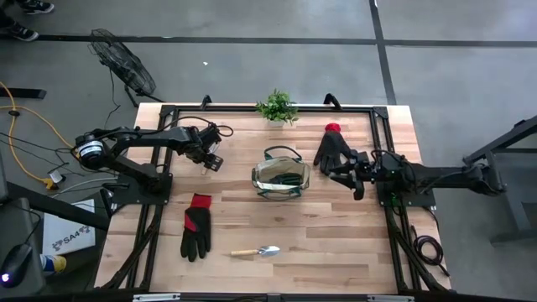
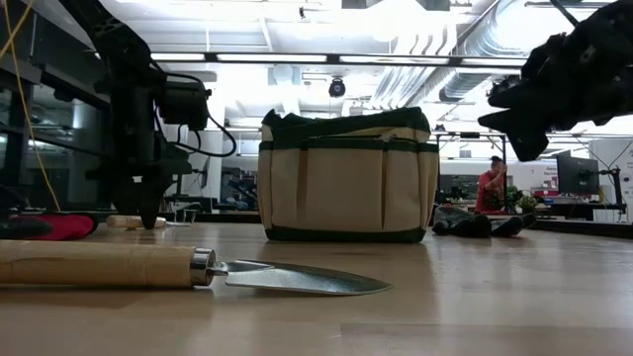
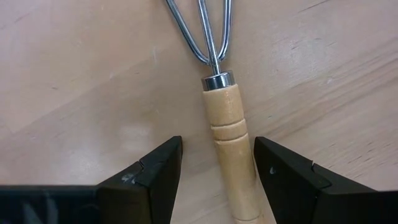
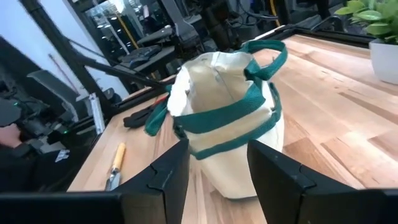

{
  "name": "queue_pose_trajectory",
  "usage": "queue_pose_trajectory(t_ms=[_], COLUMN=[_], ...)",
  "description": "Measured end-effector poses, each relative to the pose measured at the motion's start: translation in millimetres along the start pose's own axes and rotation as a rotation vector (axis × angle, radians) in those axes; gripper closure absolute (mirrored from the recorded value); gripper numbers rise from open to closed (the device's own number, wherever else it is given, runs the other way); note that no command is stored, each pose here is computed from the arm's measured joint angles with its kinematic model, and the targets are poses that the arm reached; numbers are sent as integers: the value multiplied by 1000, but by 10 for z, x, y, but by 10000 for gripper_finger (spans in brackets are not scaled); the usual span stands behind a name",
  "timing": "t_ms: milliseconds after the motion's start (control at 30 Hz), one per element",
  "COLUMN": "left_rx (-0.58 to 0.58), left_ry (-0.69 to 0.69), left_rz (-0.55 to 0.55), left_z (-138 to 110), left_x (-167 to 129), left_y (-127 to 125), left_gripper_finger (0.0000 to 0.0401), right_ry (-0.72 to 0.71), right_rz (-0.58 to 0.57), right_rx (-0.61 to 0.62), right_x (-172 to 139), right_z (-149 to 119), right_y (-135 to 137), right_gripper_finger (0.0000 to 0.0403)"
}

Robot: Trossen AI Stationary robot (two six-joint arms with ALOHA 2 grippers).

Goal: Pick & Place Garden tools in Gardening bag
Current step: Put the brown hand rake into the gardening bag

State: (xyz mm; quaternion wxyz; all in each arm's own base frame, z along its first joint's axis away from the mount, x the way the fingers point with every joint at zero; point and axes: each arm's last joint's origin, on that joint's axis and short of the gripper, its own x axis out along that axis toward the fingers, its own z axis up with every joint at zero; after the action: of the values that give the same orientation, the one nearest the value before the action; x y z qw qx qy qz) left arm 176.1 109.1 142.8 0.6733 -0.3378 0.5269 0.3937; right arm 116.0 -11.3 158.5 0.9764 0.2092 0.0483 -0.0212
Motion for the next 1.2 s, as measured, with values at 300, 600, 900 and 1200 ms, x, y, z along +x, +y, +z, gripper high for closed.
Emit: queue_pose_trajectory(t_ms=[300, 600, 900, 1200], left_rx=[10, 9, 5, -2], left_ry=[0, -2, 5, 9], left_rz=[2, 3, -8, -10], left_z=[-1, 0, -3, -4], left_x=[0, 0, 1, 1], left_y=[0, 0, -2, -2], left_gripper_finger=[203, 203, 203, 203], right_ry=[28, 5, 10, 1], right_rz=[-36, -107, -113, -97], right_rx=[-33, -155, -199, -145], right_x=[-77, -92, -92, -91], right_z=[-48, -43, -47, -40], right_y=[-20, -40, -43, -36], right_gripper_finger=[249, 249, 249, 249])
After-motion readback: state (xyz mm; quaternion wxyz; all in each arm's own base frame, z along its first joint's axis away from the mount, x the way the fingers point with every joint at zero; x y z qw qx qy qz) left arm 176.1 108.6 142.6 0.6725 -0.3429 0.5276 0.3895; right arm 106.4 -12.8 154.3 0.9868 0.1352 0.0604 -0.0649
